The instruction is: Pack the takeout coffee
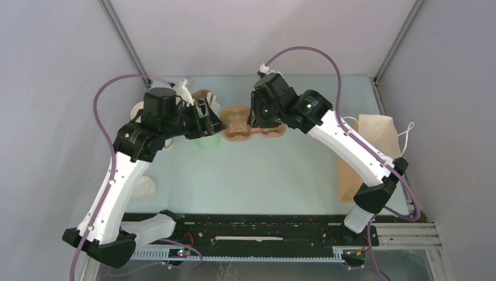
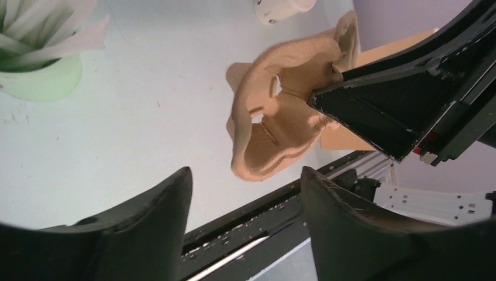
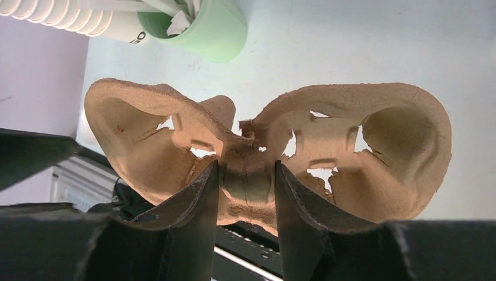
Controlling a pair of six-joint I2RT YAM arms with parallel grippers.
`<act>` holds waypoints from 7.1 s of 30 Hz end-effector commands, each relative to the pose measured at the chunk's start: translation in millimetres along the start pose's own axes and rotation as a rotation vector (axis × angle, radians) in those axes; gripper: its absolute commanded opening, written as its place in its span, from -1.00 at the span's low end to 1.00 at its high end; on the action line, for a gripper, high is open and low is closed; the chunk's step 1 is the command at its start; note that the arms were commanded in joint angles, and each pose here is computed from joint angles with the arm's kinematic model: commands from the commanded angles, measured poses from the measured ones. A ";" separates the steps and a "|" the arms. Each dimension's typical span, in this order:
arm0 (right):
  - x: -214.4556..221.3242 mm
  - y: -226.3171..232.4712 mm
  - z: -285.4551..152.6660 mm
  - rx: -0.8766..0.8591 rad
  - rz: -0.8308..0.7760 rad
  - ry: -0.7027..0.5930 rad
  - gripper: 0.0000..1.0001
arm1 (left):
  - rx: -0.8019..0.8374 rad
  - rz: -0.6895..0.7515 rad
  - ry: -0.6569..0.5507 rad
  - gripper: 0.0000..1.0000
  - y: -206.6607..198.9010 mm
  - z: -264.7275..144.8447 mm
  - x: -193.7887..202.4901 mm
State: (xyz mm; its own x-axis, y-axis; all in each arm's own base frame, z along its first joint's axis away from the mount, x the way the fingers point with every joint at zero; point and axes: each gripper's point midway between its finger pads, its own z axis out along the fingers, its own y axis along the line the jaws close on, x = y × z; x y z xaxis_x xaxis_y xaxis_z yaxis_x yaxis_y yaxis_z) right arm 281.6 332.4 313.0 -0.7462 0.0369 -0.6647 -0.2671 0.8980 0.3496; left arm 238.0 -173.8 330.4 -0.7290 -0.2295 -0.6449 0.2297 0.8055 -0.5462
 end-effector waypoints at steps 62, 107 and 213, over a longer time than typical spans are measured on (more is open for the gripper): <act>-22.6 -136.6 -313.5 -0.119 -0.071 -0.781 -0.14 | 0.649 -0.178 0.276 -1.00 -203.4 71.6 26.2; 181.5 -31.7 -136.6 -0.989 -0.667 -0.181 -0.15 | 0.706 0.077 0.422 -0.99 -119.2 -4.1 76.5; 147.8 -33.3 -16.6 -0.577 -0.780 -0.470 -0.09 | 0.854 -0.001 0.449 -0.99 -174.8 -10.9 66.3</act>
State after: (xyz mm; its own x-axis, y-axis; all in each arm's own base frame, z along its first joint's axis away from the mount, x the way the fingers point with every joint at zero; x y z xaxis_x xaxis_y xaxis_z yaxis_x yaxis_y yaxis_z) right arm 160.1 295.7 184.4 -0.1794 -0.2586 -0.9492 -0.9022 0.4280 0.0539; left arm 143.8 -318.8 349.0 -0.8999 0.1792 -0.3976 0.4276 0.1839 -0.8850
